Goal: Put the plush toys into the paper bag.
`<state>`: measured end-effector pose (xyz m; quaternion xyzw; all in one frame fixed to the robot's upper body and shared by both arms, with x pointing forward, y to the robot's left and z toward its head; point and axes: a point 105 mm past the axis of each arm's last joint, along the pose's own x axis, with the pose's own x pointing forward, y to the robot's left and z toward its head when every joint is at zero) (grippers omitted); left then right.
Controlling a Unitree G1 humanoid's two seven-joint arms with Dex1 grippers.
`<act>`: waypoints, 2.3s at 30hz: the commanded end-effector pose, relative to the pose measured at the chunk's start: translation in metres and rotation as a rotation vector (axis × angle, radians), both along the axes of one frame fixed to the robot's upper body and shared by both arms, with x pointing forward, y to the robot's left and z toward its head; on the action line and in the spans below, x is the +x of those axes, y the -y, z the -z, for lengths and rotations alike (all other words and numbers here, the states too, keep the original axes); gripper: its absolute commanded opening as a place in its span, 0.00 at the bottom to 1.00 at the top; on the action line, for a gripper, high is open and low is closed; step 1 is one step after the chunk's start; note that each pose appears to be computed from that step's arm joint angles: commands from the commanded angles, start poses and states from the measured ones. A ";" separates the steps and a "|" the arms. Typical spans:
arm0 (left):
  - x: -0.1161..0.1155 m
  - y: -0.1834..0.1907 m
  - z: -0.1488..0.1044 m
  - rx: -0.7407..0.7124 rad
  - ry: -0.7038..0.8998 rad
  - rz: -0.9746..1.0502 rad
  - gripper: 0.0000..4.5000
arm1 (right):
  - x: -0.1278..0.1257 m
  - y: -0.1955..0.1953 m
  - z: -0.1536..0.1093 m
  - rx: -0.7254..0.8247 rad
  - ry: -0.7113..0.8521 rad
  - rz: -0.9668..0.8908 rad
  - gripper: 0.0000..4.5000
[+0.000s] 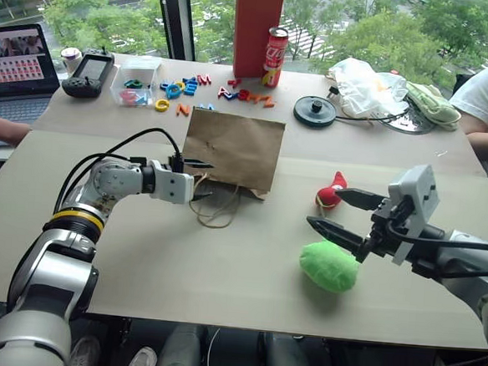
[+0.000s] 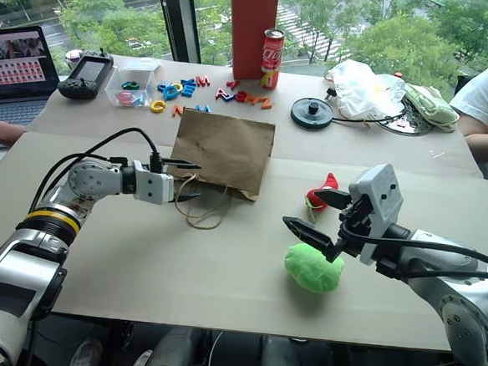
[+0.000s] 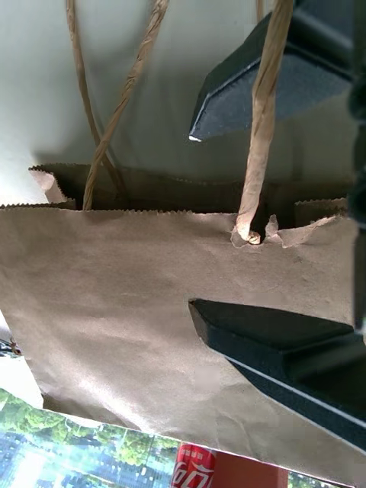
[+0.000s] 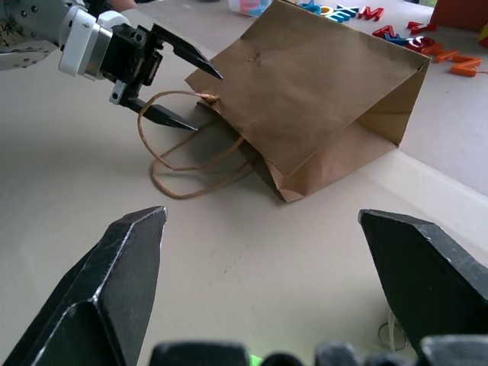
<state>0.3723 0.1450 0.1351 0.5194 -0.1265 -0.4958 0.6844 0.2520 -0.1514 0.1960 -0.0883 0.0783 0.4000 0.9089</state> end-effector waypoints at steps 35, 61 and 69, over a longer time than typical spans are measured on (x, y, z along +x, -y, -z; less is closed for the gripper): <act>-0.020 0.007 -0.106 -0.584 -0.301 -0.046 0.00 | 0.055 -0.101 0.008 0.122 -0.010 0.021 0.54; -0.012 0.014 -0.138 -0.830 -0.373 -0.088 0.00 | 0.101 -0.111 0.101 -0.185 -0.109 0.265 0.01; -0.011 0.012 -0.127 -0.807 -0.388 -0.111 0.00 | 0.097 -0.104 0.065 -0.091 -0.034 0.244 0.01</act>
